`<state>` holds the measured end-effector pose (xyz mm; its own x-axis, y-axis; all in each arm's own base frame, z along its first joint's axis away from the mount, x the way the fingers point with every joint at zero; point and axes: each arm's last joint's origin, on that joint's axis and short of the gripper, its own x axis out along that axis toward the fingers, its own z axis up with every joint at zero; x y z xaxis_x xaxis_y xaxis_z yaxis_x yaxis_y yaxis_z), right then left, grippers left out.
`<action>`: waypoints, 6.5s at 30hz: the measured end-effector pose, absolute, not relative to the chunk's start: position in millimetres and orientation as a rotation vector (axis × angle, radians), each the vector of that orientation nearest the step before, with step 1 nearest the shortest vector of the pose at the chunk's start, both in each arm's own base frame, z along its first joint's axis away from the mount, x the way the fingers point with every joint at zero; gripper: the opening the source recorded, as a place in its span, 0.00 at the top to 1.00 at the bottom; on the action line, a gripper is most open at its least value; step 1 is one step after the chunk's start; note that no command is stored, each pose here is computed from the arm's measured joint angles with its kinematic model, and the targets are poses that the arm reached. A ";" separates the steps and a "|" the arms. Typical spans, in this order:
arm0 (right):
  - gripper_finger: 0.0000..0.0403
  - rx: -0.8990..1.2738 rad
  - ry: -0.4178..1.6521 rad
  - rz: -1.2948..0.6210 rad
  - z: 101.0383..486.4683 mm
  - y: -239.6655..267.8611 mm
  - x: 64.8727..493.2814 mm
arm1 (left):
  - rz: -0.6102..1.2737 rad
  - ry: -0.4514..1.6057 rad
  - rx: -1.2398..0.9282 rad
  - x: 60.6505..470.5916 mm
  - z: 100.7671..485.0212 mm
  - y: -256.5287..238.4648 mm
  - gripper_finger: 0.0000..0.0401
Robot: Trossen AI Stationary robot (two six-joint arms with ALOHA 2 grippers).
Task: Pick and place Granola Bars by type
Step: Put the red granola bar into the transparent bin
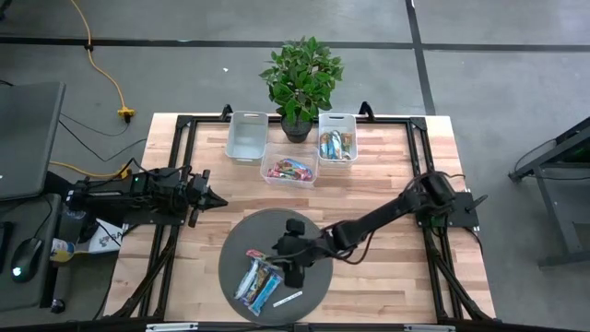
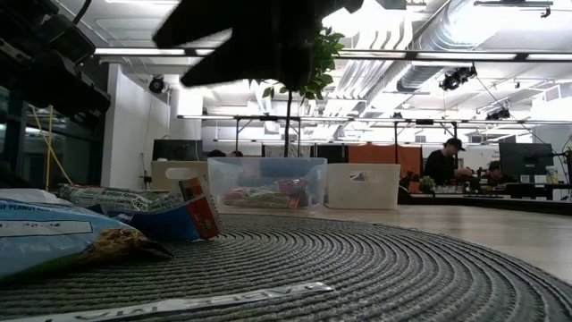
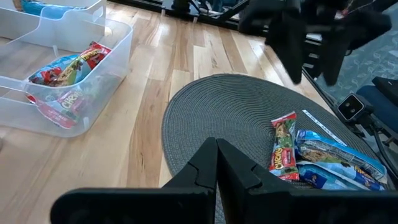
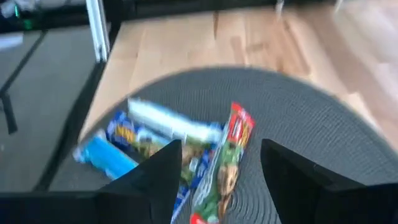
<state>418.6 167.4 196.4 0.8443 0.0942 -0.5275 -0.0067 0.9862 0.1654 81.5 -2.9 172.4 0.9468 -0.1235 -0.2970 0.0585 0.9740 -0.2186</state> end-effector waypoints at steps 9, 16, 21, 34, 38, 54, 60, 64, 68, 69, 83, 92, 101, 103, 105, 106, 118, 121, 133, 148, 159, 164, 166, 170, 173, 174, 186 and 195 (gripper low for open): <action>0.48 0.122 0.635 0.055 164.1 172.2 422.9 | -0.094 0.315 -0.210 81.5 172.4 -2.9 1.00; 0.47 0.113 0.670 0.052 143.4 173.9 425.7 | -0.096 0.315 -0.210 81.5 172.4 -3.0 1.00; 0.47 0.110 0.671 0.047 133.6 175.2 427.7 | -0.099 0.315 -0.210 81.5 172.5 -3.0 1.00; 0.47 0.092 0.677 0.034 129.8 176.6 427.0 | -0.098 0.314 -0.210 81.5 172.5 -3.0 1.00; 0.47 0.089 0.687 0.034 126.0 176.7 427.1 | -0.097 0.315 -0.210 81.5 172.5 -3.0 1.00; 0.49 0.086 0.695 0.046 112.5 177.0 429.7 | -0.094 0.314 -0.210 81.5 172.4 -2.9 1.00; 0.55 0.085 0.700 0.053 111.4 177.2 429.5 | -0.094 0.314 -0.209 81.5 172.4 -2.9 1.00; 0.61 0.089 0.692 0.055 112.2 177.4 430.1 | -0.094 0.315 -0.210 81.5 172.4 -2.9 1.00; 0.69 0.091 0.688 0.057 112.5 177.5 430.3 | -0.094 0.314 -0.210 81.5 172.4 -2.9 1.00; 0.71 0.092 0.687 0.060 112.6 177.6 430.5 | -0.094 0.315 -0.209 81.5 172.4 -2.9 1.00; 0.85 0.060 0.667 0.081 122.7 177.6 429.9 | -0.095 0.314 -0.210 81.5 172.4 -3.0 1.00; 0.85 0.013 0.568 0.051 161.5 166.8 430.7 | -0.100 0.315 -0.210 81.5 172.5 -3.1 1.00; 0.86 -0.004 0.450 -0.086 213.2 142.3 426.9 | -0.098 0.315 -0.210 81.5 172.4 -3.0 1.00; 0.86 -0.011 0.441 -0.130 223.3 136.1 424.0 | -0.097 0.314 -0.210 81.5 172.5 -3.0 1.00; 0.86 -0.016 0.435 -0.184 233.1 128.6 420.8 | -0.097 0.315 -0.210 81.5 172.4 -3.0 1.00; 0.86 -0.022 0.441 -0.209 237.2 124.8 418.6 | -0.096 0.315 -0.210 81.5 172.4 -3.0 1.00; 0.86 -0.184 0.661 -0.336 263.5 71.6 390.9 | -0.094 0.315 -0.210 81.5 172.4 -2.9 1.00; 0.86 -0.278 0.736 -0.297 264.9 58.8 386.3 | -0.094 0.315 -0.209 81.5 172.4 -2.9 1.00; 0.86 -0.442 0.963 -0.332 256.6 -8.6 378.8 | -0.094 0.315 -0.210 81.5 172.4 -2.9 1.00; 0.86 -0.262 0.956 -0.040 249.1 -87.0 374.5 | -0.097 0.315 -0.210 81.5 172.4 -3.0 1.00; 0.86 -0.195 0.885 0.020 231.4 -100.7 388.8 | -0.097 0.315 -0.210 81.5 172.4 -3.0 1.00; 0.86 -0.190 0.901 0.026 211.8 -99.9 398.9 | -0.097 0.315 -0.210 81.5 172.4 -3.0 1.00; 0.86 -0.182 0.905 -0.002 206.7 -101.2 401.7 | -0.097 0.314 -0.210 81.5 172.5 -3.0 1.00; 0.86 -0.163 0.909 -0.069 201.3 -105.4 404.2 | -0.097 0.315 -0.210 81.5 172.4 -3.0 1.00; 0.86 -0.150 0.902 -0.060 198.1 -108.9 405.3 | -0.096 0.314 -0.210 81.5 172.5 -3.0 1.00; 0.86 -0.143 0.902 -0.055 195.8 -110.1 405.9 | -0.097 0.315 -0.210 81.5 172.4 -3.0 1.00; 0.86 -0.109 0.922 -0.104 182.8 -112.0 410.1 | -0.096 0.315 -0.210 81.5 172.4 -3.0 1.00; 0.71 -0.104 0.921 -0.092 182.8 -111.3 410.2 | -0.096 0.315 -0.210 81.5 172.4 -2.9 1.00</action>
